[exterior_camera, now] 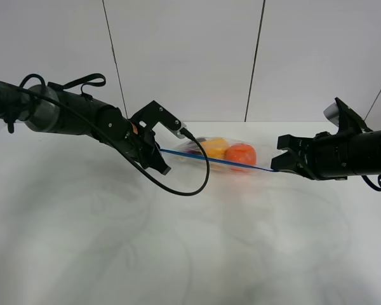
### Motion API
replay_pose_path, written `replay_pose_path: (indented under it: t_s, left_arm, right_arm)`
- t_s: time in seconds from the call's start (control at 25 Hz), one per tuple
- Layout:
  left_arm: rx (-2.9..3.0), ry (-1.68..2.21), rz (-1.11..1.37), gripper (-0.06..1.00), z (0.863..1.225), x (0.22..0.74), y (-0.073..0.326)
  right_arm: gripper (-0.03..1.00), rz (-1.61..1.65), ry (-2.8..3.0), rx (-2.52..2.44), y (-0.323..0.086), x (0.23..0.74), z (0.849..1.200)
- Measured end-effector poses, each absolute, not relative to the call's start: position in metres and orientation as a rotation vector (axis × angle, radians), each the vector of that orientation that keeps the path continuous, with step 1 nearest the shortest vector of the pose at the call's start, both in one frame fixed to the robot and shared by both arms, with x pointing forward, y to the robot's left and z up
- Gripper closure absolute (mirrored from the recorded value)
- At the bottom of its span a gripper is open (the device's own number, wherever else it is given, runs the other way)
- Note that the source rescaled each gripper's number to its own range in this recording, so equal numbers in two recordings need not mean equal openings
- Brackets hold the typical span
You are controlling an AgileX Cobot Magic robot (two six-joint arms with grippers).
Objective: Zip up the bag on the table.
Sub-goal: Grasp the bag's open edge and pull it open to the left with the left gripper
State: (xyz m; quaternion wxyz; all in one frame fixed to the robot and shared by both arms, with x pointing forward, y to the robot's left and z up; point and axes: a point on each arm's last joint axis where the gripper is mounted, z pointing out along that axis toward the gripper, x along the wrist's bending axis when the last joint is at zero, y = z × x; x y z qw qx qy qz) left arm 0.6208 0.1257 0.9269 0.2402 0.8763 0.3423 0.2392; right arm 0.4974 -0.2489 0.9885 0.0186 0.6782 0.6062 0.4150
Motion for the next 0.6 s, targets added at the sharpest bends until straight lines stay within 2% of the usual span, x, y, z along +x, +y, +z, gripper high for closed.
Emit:
replay_pose_path:
  t_s: [0.6]
  left_arm:
    - [2.422, 0.965, 0.649, 0.94, 0.9253, 0.6231, 0.1358]
  right_arm:
    - [0.97, 1.284, 1.884, 2.102, -0.2491, 0.4974, 0.9883]
